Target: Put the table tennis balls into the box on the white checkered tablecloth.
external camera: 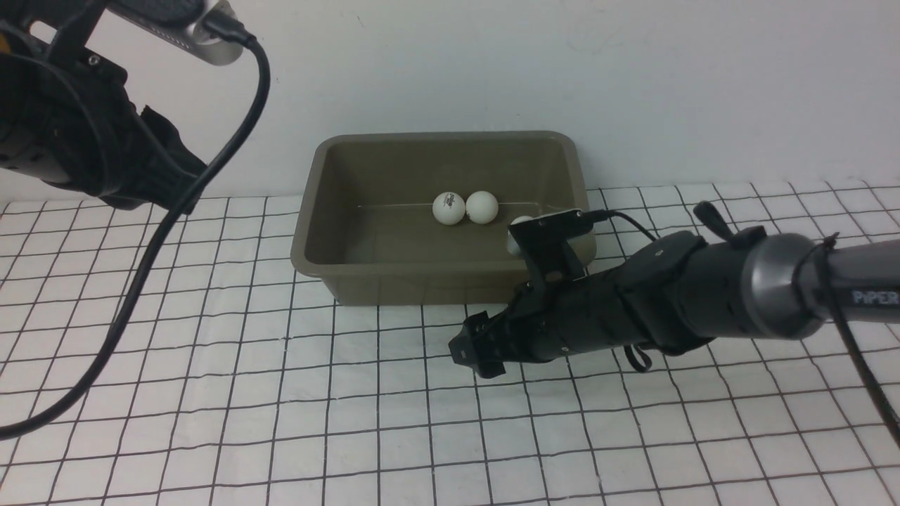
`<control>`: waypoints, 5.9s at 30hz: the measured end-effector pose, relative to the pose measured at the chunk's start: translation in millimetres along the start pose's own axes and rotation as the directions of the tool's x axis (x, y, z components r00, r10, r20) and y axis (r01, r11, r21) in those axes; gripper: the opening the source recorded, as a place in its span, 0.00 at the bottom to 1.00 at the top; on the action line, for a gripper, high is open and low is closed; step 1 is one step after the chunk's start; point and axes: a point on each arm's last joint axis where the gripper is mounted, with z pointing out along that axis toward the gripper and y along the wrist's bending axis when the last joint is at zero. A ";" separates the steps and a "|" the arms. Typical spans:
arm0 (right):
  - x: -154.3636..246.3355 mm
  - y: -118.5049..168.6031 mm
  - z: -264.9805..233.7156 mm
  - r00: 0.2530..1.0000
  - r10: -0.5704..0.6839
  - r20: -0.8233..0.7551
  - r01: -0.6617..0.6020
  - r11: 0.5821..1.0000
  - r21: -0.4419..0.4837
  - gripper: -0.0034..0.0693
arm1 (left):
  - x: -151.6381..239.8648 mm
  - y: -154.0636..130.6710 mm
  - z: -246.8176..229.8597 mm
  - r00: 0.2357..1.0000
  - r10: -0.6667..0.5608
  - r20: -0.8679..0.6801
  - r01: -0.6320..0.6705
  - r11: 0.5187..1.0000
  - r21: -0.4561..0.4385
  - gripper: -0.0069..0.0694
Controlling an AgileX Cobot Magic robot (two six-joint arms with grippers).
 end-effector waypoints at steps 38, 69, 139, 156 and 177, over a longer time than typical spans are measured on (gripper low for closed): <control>-66.5 -53.4 11.2 0.950 -0.252 0.187 0.179 0.924 0.337 0.67 | 2.5 -4.7 -0.2 0.999 -0.023 -0.029 0.025 0.998 0.051 0.32; -96.7 -4.3 -338.8 0.773 -0.398 0.495 0.053 0.816 0.575 0.74 | -7.9 -3.9 -0.4 0.995 -0.062 0.084 0.058 0.997 0.048 0.32; 122.9 24.6 -297.8 0.921 -0.142 0.361 -0.136 0.753 0.644 0.74 | -12.8 -10.7 -1.5 0.987 -0.090 0.131 0.073 0.989 0.128 0.32; 141.0 19.7 -279.8 0.938 -0.089 0.336 -0.151 0.766 0.625 0.72 | -12.9 -10.8 -1.6 0.987 -0.092 0.132 0.074 0.989 0.130 0.32; 140.3 18.6 -280.1 0.928 -0.100 0.360 -0.163 0.759 0.631 0.72 | -27.5 -16.2 -5.4 0.946 -0.180 0.269 0.121 0.967 0.223 0.32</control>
